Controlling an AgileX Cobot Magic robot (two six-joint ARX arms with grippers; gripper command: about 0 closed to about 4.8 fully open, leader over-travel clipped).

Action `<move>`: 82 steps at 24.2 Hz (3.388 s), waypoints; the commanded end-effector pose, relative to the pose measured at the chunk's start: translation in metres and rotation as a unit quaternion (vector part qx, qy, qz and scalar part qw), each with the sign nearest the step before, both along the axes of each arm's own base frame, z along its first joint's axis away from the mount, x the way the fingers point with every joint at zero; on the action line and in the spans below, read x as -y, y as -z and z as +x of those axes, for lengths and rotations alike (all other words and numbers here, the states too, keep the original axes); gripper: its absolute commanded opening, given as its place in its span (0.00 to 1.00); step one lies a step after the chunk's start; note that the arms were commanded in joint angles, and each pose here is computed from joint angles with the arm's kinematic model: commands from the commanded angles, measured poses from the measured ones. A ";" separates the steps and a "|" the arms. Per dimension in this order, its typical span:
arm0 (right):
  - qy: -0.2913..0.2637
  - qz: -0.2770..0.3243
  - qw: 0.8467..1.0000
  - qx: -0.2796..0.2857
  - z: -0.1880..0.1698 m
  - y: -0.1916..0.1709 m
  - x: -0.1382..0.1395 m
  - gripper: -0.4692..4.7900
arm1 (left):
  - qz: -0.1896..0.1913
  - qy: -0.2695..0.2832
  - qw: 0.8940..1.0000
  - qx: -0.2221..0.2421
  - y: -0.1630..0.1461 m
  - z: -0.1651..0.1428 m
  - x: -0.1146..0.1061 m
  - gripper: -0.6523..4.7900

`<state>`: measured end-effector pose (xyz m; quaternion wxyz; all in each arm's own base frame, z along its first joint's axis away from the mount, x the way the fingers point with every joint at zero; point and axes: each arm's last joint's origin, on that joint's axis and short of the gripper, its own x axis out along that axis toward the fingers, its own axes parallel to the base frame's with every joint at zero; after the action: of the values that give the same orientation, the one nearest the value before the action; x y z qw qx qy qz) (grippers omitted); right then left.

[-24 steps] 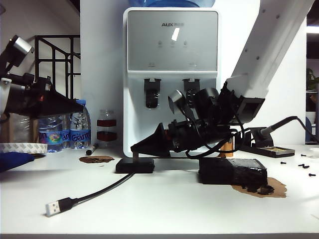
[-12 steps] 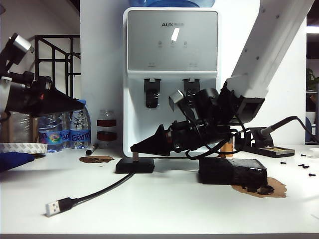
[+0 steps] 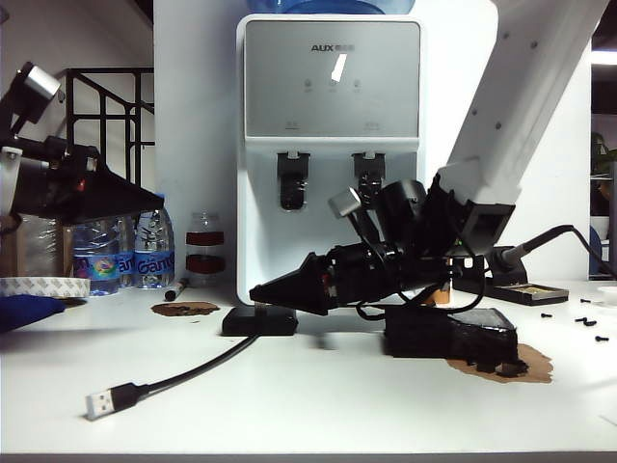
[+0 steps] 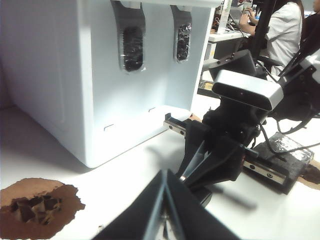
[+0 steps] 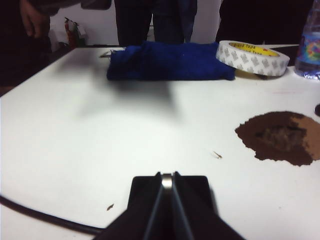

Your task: Take the USB flash drive out of the black sponge and insert it into the slot on top of the black USB adpator box.

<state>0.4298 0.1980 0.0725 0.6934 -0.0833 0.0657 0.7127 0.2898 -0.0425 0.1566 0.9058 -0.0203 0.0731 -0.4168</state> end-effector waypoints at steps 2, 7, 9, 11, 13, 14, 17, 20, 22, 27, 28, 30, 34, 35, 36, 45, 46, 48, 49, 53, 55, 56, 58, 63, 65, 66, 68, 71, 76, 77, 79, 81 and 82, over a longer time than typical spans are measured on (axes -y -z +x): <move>-0.019 0.001 0.996 -0.089 -0.007 0.016 0.005 0.08 | -0.001 0.004 1.000 0.007 -0.002 0.000 0.000 0.11; -0.027 0.014 0.996 -0.084 -0.004 0.019 0.012 0.08 | -0.002 0.004 1.000 0.007 -0.002 0.000 0.001 0.11; -0.039 0.023 0.995 -0.084 -0.004 0.023 0.012 0.08 | -0.002 0.005 1.000 0.007 -0.002 0.000 0.001 0.11; -0.038 0.029 0.996 -0.079 -0.005 0.024 0.012 0.08 | -0.002 0.005 1.000 0.006 -0.002 0.000 0.001 0.11; -0.045 0.045 0.995 -0.081 -0.005 0.026 0.012 0.08 | -0.001 0.005 1.000 0.002 -0.001 0.000 0.001 0.11; -0.049 0.053 0.994 -0.088 -0.004 0.027 0.011 0.08 | -0.001 0.005 1.000 -0.004 0.000 -0.001 0.001 0.11; -0.049 0.059 0.993 -0.088 -0.004 0.027 0.011 0.08 | 0.001 0.004 1.000 -0.016 0.006 -0.003 0.000 0.11; -0.055 0.066 0.994 -0.073 -0.005 0.031 0.012 0.08 | 0.004 -0.005 1.000 -0.024 0.011 -0.004 0.000 0.11; -0.053 0.067 0.994 -0.066 -0.006 0.033 0.012 0.08 | 0.011 -0.031 0.999 -0.022 0.013 -0.004 -0.002 0.11; -0.054 0.071 0.994 -0.063 -0.006 0.033 0.012 0.08 | 0.033 -0.133 0.990 0.009 0.019 -0.013 -0.008 0.11; -0.054 0.072 0.994 -0.063 -0.006 0.033 0.012 0.08 | 0.034 -0.150 0.988 0.021 0.018 -0.016 -0.009 0.11; -0.052 0.072 0.994 -0.062 -0.006 0.033 0.012 0.08 | 0.030 -0.186 0.981 0.056 0.016 -0.022 -0.012 0.11; -0.050 0.072 0.994 -0.062 -0.006 0.033 0.012 0.08 | 0.017 -0.226 0.967 0.112 0.013 -0.036 -0.015 0.11; -0.049 0.071 0.994 -0.062 -0.006 0.033 0.012 0.08 | 0.017 -0.234 0.966 0.114 0.015 -0.040 -0.016 0.11; -0.048 0.071 0.994 -0.062 -0.006 0.034 0.012 0.08 | 0.019 -0.243 0.964 0.110 0.015 -0.043 -0.016 0.11; -0.036 0.069 0.995 -0.066 -0.005 0.032 0.012 0.28 | 0.041 -0.357 0.927 0.105 0.018 -0.058 -0.024 0.11; -0.035 0.069 0.995 -0.065 -0.005 0.032 0.012 0.29 | 0.044 -0.371 0.921 0.109 0.016 -0.058 -0.025 0.11; -0.034 0.069 0.994 -0.073 -0.005 0.032 0.012 0.46 | 0.053 -0.394 0.911 0.114 0.015 -0.060 -0.027 0.11; -0.027 0.069 0.995 -0.068 -0.004 0.030 0.012 0.52 | 0.060 -0.398 0.909 0.112 0.017 -0.063 -0.027 0.11; -0.026 0.088 0.993 -0.068 -0.003 0.019 0.011 0.52 | 0.079 -0.398 0.909 0.098 0.024 -0.073 -0.028 0.11; -0.027 0.099 0.993 -0.062 -0.002 0.013 0.011 0.52 | 0.085 -0.397 0.909 0.090 0.028 -0.078 -0.029 0.11; -0.027 0.103 0.992 -0.061 -0.002 0.009 0.011 0.52 | 0.087 -0.397 0.909 0.088 0.029 -0.079 -0.029 0.11; -0.027 0.105 0.992 -0.061 -0.002 0.003 0.011 0.52 | 0.093 -0.397 0.909 0.082 0.032 -0.083 -0.029 0.11; -0.029 0.112 0.992 -0.043 -0.001 -0.017 0.010 0.53 | 0.108 -0.420 0.898 0.071 0.037 -0.090 -0.031 0.11; -0.030 0.114 0.992 -0.035 -0.001 -0.024 0.010 0.54 | 0.111 -0.427 0.895 0.066 0.038 -0.093 -0.032 0.11; -0.031 0.116 0.992 -0.033 -0.001 -0.028 0.010 0.58 | 0.113 -0.426 0.895 0.064 0.039 -0.094 -0.032 0.11; -0.031 0.118 0.992 -0.029 0.000 -0.036 0.010 0.59 | 0.116 -0.423 0.897 0.057 0.042 -0.098 -0.032 0.11; -0.033 0.121 0.992 -0.024 -0.001 -0.049 0.011 0.59 | 0.114 -0.422 0.898 0.060 0.041 -0.105 -0.033 0.11; -0.031 0.137 0.990 0.024 -0.007 -0.101 0.019 0.59 | 0.058 -0.435 0.885 0.159 0.006 -0.121 -0.034 0.11; -0.029 0.139 0.989 0.029 -0.009 -0.109 0.021 0.58 | 0.049 -0.436 0.881 0.175 0.000 -0.123 -0.034 0.11; -0.023 0.142 0.989 0.040 -0.012 -0.125 0.027 0.58 | 0.030 -0.440 0.873 0.207 -0.011 -0.127 -0.034 0.11; -0.001 0.149 0.987 0.055 -0.015 -0.145 0.038 0.58 | 0.017 -0.446 0.866 0.228 -0.018 -0.131 -0.035 0.11; 0.010 0.151 0.986 0.062 -0.017 -0.154 0.043 0.58 | 0.011 -0.452 0.860 0.235 -0.021 -0.132 -0.035 0.11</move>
<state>0.4150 0.1628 0.2108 0.6926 -0.0181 -0.0739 0.7173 0.1597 -0.0083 0.1741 0.9876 0.0591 -0.1415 0.0330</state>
